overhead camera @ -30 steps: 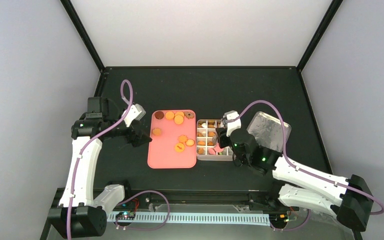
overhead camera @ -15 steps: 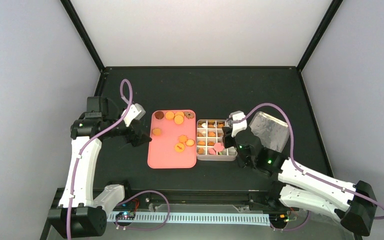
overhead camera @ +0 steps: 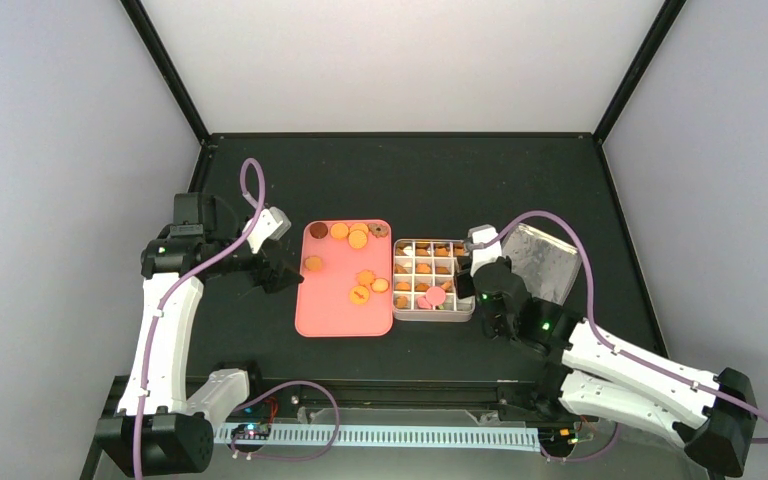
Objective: Pack the cookies
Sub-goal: Place the fake cookies in the empty pocket of the box.
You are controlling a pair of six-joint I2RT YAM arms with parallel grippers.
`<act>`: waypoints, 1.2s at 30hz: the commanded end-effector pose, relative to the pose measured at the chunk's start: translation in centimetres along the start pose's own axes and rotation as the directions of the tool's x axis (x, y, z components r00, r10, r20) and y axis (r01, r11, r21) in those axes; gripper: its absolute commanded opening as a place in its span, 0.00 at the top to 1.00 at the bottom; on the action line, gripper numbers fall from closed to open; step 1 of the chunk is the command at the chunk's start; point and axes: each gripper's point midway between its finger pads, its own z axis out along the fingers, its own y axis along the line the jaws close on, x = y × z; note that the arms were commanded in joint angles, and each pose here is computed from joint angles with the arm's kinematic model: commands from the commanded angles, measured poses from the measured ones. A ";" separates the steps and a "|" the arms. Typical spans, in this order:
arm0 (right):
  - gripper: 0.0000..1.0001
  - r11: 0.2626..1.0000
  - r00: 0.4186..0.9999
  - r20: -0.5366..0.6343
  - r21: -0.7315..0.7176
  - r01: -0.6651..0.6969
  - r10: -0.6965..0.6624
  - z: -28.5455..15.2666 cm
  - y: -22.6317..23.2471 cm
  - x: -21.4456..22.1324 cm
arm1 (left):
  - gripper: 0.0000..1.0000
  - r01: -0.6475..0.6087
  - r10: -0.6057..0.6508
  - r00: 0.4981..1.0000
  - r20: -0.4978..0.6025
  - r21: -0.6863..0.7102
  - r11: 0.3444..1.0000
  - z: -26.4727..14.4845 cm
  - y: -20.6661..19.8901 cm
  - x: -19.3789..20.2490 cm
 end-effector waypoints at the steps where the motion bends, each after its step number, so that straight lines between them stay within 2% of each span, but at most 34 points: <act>1: 0.76 0.996 0.995 0.080 -0.079 -0.052 0.059 -0.6 1.6 -3.7 | 0.01 -0.034 0.034 0.999 0.013 0.013 0.999 -0.3 -0.4 -0.8; 12: 0.71 0.976 0.994 0.090 -0.213 -0.040 0.060 0.6 6.3 -3.9 | 0.01 -0.043 0.043 0.999 0.004 0.001 0.999 -0.3 -0.3 -0.5; 19: 0.59 0.979 0.997 0.075 -0.203 -0.012 0.027 1.0 6.2 -2.4 | 0.01 -0.040 0.040 0.999 0.005 0.005 0.999 -0.2 -0.3 -0.5; 22: 0.57 0.982 0.998 0.059 -0.187 0.006 0.005 1.1 5.9 -1.5 | 0.01 -0.039 0.039 0.999 0.003 0.004 0.999 -0.2 -0.3 -0.4; 32: 0.57 0.985 0.999 0.027 -0.170 0.028 -0.024 0.7 5.5 0.8 | 0.01 -0.040 0.040 0.999 0.001 0.003 0.999 -0.3 -0.3 -0.4; 36: 0.63 0.987 0.999 0.028 -0.161 0.021 -0.017 0.6 5.3 1.0 | 0.01 -0.044 0.044 0.999 0.003 0.001 0.999 -0.4 -0.3 -0.5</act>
